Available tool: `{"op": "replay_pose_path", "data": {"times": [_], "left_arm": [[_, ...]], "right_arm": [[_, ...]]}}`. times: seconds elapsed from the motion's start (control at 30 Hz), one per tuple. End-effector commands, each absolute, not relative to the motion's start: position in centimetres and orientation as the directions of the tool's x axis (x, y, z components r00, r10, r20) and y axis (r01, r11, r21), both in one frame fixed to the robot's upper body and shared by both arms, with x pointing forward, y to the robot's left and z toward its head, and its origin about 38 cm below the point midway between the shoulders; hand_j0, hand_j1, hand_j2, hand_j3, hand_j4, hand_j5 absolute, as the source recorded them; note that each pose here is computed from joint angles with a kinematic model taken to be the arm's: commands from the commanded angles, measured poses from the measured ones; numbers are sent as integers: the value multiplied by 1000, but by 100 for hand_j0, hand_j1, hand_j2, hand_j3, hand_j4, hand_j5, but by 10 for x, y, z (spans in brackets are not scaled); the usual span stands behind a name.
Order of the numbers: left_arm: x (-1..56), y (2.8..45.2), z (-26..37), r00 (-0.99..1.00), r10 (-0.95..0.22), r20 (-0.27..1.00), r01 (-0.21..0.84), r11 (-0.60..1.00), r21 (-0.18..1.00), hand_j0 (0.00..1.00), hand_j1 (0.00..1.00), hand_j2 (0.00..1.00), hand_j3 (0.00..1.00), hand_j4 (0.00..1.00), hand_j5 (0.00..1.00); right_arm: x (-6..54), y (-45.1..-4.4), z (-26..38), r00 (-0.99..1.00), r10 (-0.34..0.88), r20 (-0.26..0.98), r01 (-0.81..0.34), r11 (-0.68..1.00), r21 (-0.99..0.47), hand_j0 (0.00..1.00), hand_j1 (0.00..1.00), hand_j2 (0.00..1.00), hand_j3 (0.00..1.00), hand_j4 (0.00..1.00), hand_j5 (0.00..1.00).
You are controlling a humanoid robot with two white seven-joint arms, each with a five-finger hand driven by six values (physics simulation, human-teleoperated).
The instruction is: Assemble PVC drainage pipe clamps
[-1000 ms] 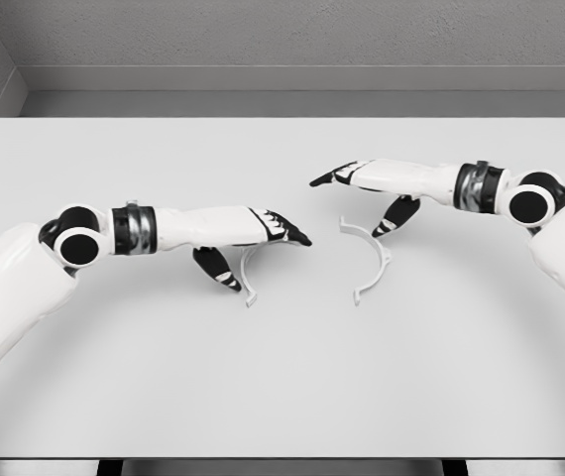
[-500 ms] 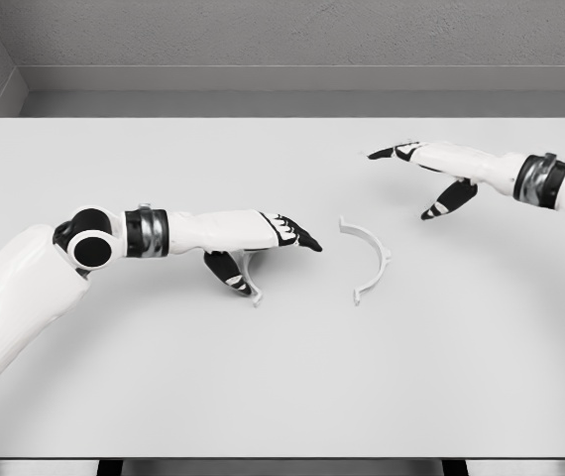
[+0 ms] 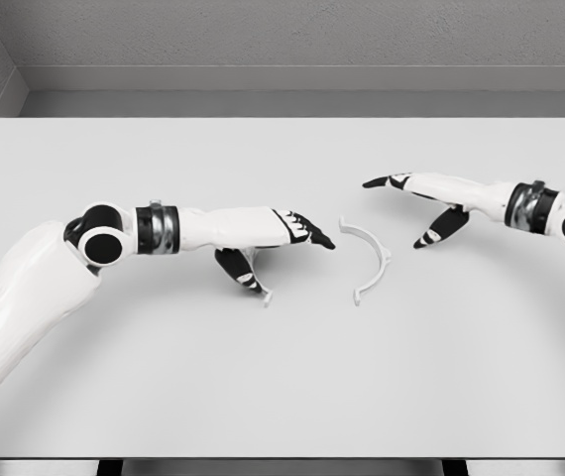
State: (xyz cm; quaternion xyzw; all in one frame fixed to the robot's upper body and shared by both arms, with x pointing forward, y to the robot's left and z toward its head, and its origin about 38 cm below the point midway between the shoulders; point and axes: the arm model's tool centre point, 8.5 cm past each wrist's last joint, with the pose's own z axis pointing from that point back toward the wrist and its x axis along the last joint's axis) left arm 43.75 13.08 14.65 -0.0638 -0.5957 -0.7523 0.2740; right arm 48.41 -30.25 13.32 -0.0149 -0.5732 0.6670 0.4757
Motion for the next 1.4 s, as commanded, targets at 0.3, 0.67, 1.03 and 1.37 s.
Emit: {"op": "replay_pose_path", "data": {"times": [0.3, 0.67, 1.03, 1.37], "left_arm": [[438, 126, 150, -842, -327, 429, 488, -126, 864, 100, 100, 100, 100, 100, 100], [440, 157, 149, -822, -381, 423, 494, -109, 863, 100, 100, 100, 100, 100, 100], [470, 179, 135, -745, -484, 459, 546, -47, 836, 100, 100, 100, 100, 100, 100], [470, 162, 137, -756, -457, 469, 545, -43, 837, 100, 100, 100, 100, 100, 100]], "right_arm": [[483, -293, 126, -542, 634, 552, -637, 119, -762, 100, 100, 100, 100, 100, 100], [483, -278, 134, -571, 594, 567, -631, 124, -766, 100, 100, 100, 100, 100, 100], [480, -275, 126, -567, 596, 569, -648, 105, -755, 100, 100, 100, 100, 100, 100], [480, -268, 126, -578, 586, 568, -648, 94, -756, 100, 100, 100, 100, 100, 100]]}}
